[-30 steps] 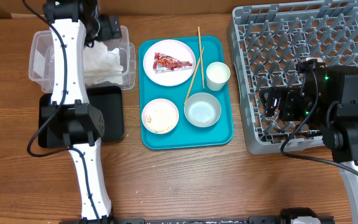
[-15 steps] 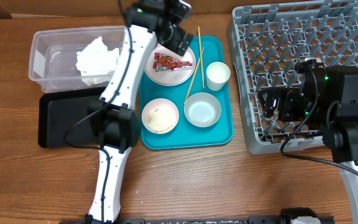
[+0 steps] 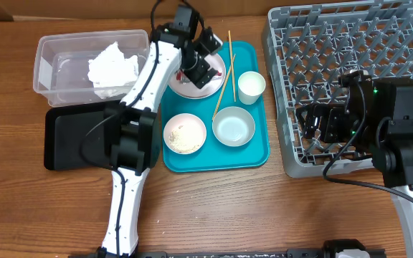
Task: Sort waste into correct bins and load items into the dishwasher
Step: 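Grasp the red wrapper on the plate with the left gripper, then carry the red wrapper left and drop it in the clear bin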
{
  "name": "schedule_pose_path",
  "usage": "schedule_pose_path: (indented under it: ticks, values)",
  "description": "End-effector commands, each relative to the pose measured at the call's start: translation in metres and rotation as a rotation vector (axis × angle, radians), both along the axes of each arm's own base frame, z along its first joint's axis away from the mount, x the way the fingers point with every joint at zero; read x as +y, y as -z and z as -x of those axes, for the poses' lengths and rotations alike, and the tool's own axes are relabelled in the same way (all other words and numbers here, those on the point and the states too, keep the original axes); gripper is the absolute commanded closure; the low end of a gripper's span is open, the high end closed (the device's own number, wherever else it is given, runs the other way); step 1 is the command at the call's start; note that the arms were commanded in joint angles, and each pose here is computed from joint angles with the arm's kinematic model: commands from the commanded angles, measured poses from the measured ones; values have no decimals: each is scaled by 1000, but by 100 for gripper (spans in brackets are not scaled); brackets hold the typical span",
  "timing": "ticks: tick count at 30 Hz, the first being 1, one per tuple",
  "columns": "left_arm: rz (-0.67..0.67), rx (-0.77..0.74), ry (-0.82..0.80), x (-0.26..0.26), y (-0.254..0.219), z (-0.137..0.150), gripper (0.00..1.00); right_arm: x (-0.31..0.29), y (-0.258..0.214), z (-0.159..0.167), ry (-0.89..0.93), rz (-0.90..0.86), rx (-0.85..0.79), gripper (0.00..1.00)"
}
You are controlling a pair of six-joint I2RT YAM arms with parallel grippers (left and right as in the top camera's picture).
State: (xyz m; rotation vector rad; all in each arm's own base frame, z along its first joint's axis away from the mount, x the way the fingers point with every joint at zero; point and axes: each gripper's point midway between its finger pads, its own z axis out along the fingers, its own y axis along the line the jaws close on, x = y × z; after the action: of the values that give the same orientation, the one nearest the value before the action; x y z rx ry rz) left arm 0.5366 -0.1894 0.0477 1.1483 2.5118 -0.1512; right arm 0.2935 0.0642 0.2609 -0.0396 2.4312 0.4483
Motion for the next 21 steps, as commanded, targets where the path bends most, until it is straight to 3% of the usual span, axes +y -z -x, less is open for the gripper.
schedule_pose_path:
  ticks: [1,4,8,14,21]
  values:
    - [2,31,59,-3,19,9,20,3,-12,-2,-9,-12,-31,0]
    - [0,40,59,-3,23,11,56,3,-12,-2,-8,-12,-31,0]
    - [6,52,32,-2,25,12,93,4,-12,-2,-11,-14,-31,0]
    - [9,36,-235,11,-5,-2,96,4,-12,-2,-11,-15,-31,0]
    - [47,-162,-538,53,-152,-16,96,7,-14,-2,-23,-29,-35,0]
